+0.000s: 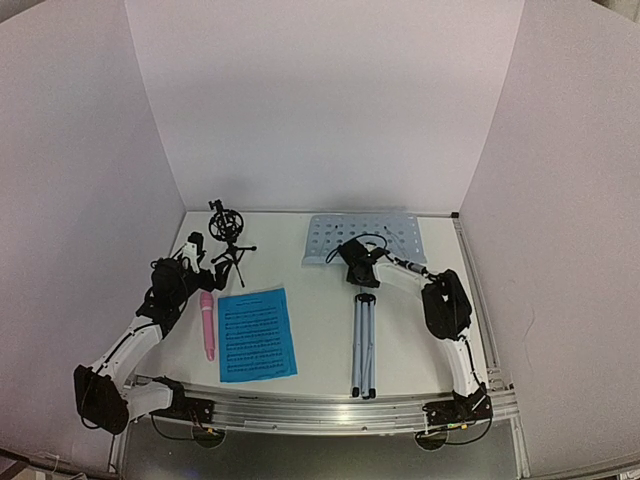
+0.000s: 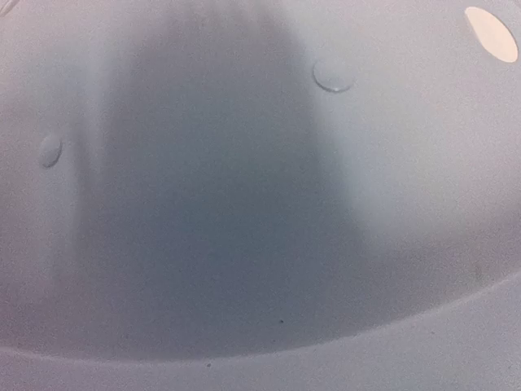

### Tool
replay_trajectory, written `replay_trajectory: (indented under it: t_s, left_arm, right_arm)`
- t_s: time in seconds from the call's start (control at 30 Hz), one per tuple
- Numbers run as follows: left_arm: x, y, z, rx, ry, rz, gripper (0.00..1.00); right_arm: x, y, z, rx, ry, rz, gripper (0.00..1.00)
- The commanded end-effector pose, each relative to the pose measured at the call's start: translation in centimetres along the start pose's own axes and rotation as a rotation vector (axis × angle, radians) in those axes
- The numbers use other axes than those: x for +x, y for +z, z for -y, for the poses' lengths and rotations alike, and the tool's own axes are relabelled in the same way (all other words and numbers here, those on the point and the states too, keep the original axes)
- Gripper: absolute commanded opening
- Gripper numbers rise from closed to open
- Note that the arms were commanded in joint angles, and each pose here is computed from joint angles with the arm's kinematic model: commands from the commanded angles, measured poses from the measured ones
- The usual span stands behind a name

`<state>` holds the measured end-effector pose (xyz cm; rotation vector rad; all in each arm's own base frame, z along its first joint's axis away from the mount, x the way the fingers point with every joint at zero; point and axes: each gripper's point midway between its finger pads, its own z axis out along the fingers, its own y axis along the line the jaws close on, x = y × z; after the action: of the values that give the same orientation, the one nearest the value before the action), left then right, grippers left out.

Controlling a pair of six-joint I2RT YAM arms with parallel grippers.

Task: Set up the instrument practice props

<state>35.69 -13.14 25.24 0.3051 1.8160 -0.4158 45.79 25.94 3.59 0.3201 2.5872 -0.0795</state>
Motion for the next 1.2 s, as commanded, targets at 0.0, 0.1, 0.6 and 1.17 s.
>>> replay_trajectory:
  t_s: [0.0, 0.1, 0.6, 1.17]
  left_arm:
    - [-1.4, -0.3, 0.1, -0.005, 0.036, 0.058, 1.00]
    - [-1.5, -0.3, 0.1, -0.006, 0.046, 0.068, 1.00]
    - [-2.3, -0.6, 0.0, -0.020, 0.114, 0.094, 1.00]
    - [-3.6, -0.9, 2.1, 0.092, 0.173, 0.108, 1.00]
  right_arm:
    - [3.8, 1.5, 0.9, 0.053, -0.039, -0.049, 0.34]
    - [3.8, 0.9, 0.2, 0.010, -0.053, 0.013, 0.36]
    - [6.4, 3.3, 2.3, 0.054, -0.025, -0.011, 0.28]
    - [-10.1, -10.2, -1.7, -0.196, 0.138, 0.461, 0.00]
